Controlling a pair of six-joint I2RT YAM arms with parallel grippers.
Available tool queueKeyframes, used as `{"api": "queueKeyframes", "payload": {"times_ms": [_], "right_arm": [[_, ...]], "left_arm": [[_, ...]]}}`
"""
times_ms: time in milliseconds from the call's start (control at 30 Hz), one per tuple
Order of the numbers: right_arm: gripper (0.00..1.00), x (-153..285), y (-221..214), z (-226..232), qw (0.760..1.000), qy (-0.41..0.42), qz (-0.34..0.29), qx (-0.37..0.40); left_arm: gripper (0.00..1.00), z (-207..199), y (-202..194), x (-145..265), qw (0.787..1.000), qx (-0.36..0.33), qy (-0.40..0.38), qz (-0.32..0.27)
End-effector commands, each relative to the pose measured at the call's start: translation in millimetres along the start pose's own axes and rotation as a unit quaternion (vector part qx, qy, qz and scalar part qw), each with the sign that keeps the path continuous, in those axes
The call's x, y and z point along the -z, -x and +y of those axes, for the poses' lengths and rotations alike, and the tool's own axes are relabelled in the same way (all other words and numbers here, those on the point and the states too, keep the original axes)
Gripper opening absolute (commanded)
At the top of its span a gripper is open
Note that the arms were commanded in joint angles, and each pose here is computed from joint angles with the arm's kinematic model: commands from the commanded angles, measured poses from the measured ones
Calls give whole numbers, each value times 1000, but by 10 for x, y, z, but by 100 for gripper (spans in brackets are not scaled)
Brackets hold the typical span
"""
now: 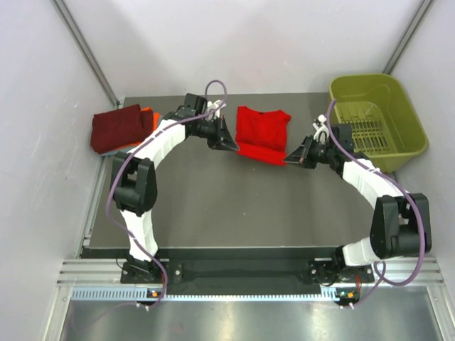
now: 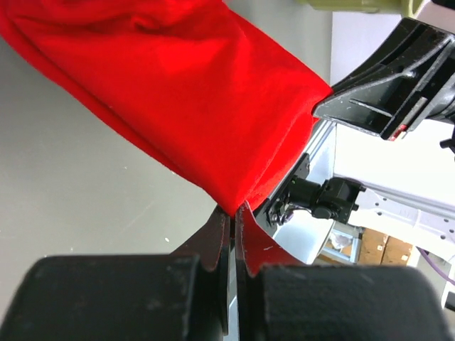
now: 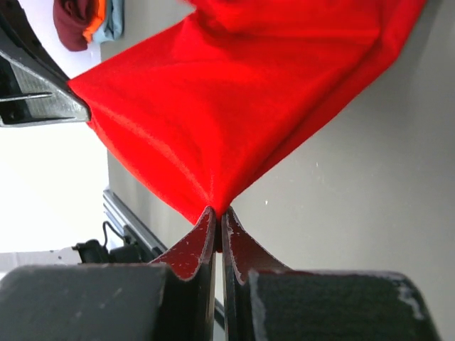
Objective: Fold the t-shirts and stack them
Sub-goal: Fold the tshirt
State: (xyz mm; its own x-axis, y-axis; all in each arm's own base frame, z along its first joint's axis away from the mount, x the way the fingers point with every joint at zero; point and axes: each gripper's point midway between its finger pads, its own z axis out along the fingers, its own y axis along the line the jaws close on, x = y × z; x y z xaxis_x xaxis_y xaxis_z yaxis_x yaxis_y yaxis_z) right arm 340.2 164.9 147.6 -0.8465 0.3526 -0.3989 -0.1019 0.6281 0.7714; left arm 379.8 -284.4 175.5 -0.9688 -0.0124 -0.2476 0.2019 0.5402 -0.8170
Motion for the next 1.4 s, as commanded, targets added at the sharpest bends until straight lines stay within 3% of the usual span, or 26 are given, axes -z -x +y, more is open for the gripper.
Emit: {"api": "queueKeyframes", "payload": {"times_ms": [0, 333, 567, 733, 1233, 1367], "right_arm": [[0, 123, -56, -85, 1000, -7, -7, -4], [0, 204, -281, -129, 1000, -13, 18, -6], [0, 176, -130, -6, 1000, 6, 17, 10], [0, 247, 209, 266, 998, 24, -25, 45], [0, 328, 103, 275, 998, 21, -19, 49], [0, 280, 239, 274, 998, 24, -33, 51]], "left_arm": [[0, -44, -130, 124, 1000, -11, 5, 1], [0, 5, -436, 195, 999, 24, 18, 32], [0, -197, -274, 216, 999, -30, 11, 11], [0, -419, -39, 325, 996, -85, 14, -33], [0, -340, -253, 310, 998, -59, 12, 0], [0, -336, -66, 281, 997, -70, 19, -16]]}}
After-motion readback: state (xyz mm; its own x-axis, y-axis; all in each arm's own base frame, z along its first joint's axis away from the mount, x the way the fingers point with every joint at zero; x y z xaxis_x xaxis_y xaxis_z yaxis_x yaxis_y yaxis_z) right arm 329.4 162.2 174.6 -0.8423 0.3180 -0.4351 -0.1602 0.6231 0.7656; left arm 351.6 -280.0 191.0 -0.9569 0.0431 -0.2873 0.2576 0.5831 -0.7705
